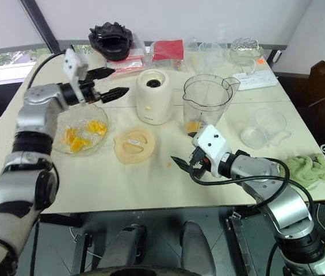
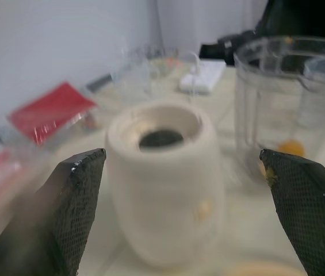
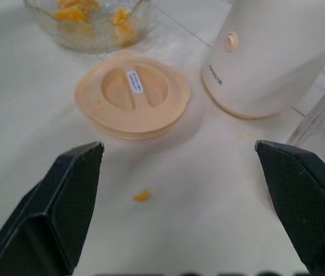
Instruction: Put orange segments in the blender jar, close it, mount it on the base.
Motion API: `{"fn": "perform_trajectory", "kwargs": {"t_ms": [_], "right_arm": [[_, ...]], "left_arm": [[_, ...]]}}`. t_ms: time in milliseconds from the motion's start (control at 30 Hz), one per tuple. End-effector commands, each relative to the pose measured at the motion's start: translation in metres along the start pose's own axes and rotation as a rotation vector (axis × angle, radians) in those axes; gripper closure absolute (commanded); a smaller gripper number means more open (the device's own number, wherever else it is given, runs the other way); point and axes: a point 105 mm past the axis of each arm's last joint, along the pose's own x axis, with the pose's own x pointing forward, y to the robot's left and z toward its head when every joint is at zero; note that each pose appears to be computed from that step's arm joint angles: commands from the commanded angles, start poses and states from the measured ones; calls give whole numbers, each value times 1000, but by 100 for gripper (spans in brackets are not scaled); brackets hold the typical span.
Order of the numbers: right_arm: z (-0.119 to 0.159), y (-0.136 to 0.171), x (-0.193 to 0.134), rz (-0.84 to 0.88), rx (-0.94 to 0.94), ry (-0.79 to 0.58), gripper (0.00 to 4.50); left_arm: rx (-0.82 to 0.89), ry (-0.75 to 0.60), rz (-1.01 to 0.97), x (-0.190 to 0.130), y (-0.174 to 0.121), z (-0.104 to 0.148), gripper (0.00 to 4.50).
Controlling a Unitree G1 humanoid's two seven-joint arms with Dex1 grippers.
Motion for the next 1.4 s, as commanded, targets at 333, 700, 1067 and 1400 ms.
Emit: {"fn": "perform_trajectory", "kwargs": {"t_ms": [333,700,1067,1400], "right_arm": [[-18,-87,-68,-365,-13,4,7],[-72,-113,-88,-834,169,0,7],[-113,-142,-124,-1156,231,54,7],[-131,-174,-130,-1227,299,54,7]], "left_arm": [[47,-69,-225,15,-54,59,3],[-120,-98,-110,-7,-109,25,3],[-135,-73,-96,-4,-129,4,3],[-144,-46,-109,-11,-135,-3,3]]}}
